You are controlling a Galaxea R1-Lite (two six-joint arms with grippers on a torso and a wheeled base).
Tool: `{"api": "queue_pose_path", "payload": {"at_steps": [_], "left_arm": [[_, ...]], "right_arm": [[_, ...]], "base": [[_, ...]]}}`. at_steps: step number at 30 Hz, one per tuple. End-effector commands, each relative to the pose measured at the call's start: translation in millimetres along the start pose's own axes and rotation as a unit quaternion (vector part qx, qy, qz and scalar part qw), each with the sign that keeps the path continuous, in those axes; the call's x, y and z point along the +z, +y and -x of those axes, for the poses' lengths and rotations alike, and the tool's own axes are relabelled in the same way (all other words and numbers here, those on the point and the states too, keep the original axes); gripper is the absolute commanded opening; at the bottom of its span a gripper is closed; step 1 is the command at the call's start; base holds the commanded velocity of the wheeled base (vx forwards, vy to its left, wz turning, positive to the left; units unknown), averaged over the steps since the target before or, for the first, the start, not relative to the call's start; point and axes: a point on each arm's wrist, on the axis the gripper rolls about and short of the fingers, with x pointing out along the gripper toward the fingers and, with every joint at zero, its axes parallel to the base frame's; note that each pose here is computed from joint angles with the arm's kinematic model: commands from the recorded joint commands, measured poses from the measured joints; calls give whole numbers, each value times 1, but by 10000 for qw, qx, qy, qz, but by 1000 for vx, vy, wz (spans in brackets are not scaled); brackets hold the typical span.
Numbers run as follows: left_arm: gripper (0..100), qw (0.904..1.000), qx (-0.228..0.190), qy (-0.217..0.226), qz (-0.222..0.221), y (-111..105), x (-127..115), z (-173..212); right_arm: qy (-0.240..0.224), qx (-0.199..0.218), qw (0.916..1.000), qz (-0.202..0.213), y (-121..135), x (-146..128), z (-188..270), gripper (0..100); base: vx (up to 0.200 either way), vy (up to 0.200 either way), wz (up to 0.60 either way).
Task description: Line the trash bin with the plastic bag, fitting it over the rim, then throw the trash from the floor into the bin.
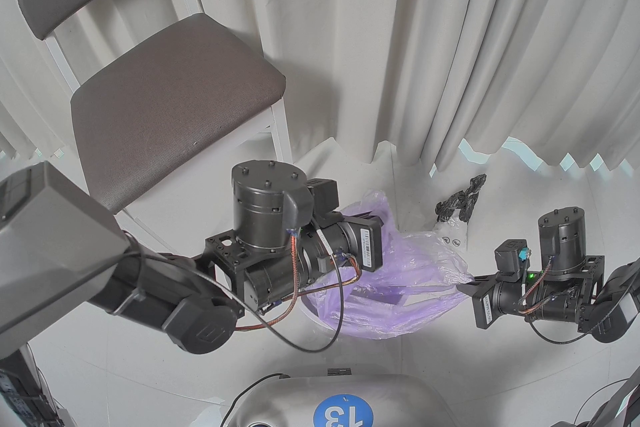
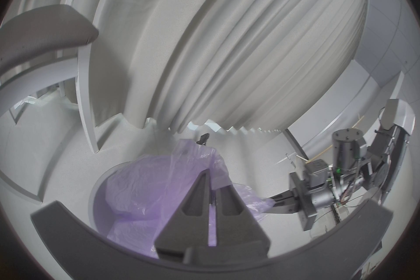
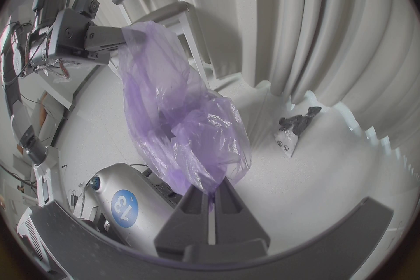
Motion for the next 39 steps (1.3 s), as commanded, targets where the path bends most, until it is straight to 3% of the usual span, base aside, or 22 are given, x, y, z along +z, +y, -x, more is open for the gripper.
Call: {"api": "queue_pose_path", "payload": {"at_steps": [1,8,21,28,33,39], "left_arm": [[0,9989,419,192,124,40,-13,-19],[0,9961,775,215,349,72,-6,-2],[0,9852,1577,237,622,128,-2,40],[0,9846,1625,491,418,145,-13,60],[0,9798,1857,717,172,168,-23,74],[0,9798,1822,823,7,173,-24,90]], "right_arm": [[168,-86,9996,-202,-11,-8,-20,0],[234,-418,9959,-764,-34,-14,-27,0],[209,-865,9901,-1087,-64,-16,-25,0],[223,-898,9893,-1125,-65,-18,-24,0],[320,-1028,9881,-1096,-71,-20,-25,0],[435,-1153,9874,-992,-80,-19,-21,0]], "base": [[0,0,0],[0,0,0],[0,0,0],[0,0,0],[0,0,0],[0,0,0]]}}
